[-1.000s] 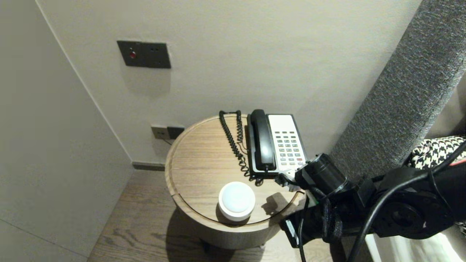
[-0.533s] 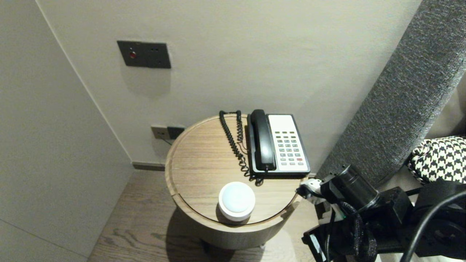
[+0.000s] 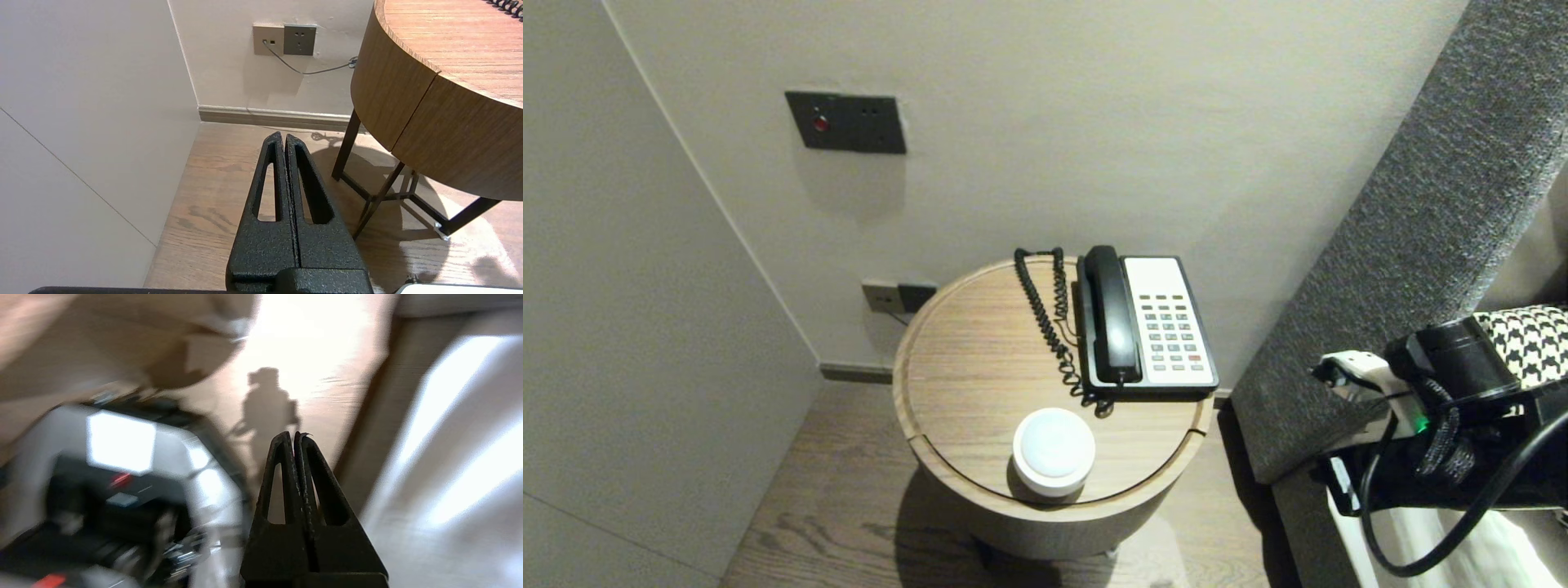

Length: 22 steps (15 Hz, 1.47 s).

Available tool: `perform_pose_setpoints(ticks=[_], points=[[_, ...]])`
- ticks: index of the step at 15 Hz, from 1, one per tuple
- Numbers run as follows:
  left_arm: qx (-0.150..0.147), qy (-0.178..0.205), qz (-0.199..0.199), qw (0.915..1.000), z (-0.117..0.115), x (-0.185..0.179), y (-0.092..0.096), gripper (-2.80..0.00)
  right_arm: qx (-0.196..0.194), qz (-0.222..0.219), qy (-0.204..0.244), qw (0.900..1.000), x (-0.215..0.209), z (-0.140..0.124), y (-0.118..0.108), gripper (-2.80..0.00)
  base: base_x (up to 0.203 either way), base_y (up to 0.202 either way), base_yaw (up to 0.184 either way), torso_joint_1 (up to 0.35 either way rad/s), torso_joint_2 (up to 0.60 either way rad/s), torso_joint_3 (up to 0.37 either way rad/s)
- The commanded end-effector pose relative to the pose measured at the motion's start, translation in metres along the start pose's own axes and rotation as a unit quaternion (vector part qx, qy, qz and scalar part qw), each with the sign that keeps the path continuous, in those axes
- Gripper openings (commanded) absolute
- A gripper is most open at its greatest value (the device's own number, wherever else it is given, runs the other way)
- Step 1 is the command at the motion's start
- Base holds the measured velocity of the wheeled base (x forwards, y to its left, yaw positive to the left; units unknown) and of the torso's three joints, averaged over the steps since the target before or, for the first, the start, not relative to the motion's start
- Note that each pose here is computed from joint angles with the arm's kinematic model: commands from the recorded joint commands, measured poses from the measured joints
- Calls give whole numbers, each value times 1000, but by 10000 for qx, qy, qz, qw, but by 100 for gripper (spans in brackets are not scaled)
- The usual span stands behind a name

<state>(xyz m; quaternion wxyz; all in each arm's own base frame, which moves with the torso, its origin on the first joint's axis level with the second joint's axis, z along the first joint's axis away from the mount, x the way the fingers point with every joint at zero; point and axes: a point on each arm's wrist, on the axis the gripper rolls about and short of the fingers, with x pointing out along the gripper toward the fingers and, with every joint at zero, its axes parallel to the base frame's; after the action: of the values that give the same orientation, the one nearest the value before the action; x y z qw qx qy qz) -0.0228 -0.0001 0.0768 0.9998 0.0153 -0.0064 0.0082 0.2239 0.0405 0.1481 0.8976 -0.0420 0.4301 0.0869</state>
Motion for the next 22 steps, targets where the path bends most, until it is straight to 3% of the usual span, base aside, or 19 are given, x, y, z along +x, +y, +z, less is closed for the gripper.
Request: perform_pose_setpoints(ticks=[1,3,5,10,13,17,20,22], points=[[1,-15,4,10000,0,0,0,-280,267,-517,-152,9982,-8,2,-37,-280,0,0,0,0,0,0],[0,-19,4,10000,0,0,0,-280,460,-917,-396,9939,-22,6,-66,-280,0,0,0,0,0,0],[1,-12,4,10000,0,0,0,-280,430,-1160,-753,9895,-42,10,-78,-280,0,0,0,0,0,0],[0,-19,4,10000,0,0,0,-280,288,-1461,-1757,9731,-109,-3,-61,-280,0,0,0,0,0,0],[0,-19,4,10000,0,0,0,-280,275,-1508,-1934,9691,-137,-41,-42,-280,0,0,0,0,0,0],[1,-12,4,10000,0,0,0,-280,323,-1416,-1739,9740,-129,-117,-18,-280,0,0,0,0,0,0],[1,-12,4,10000,0,0,0,-280,372,-646,-1658,9833,-113,-152,-7,-280,0,0,0,0,0,0],[1,-15,4,10000,0,0,0,-280,504,-445,-1706,9830,-104,-174,-2,-280,0,0,0,0,0,0]])
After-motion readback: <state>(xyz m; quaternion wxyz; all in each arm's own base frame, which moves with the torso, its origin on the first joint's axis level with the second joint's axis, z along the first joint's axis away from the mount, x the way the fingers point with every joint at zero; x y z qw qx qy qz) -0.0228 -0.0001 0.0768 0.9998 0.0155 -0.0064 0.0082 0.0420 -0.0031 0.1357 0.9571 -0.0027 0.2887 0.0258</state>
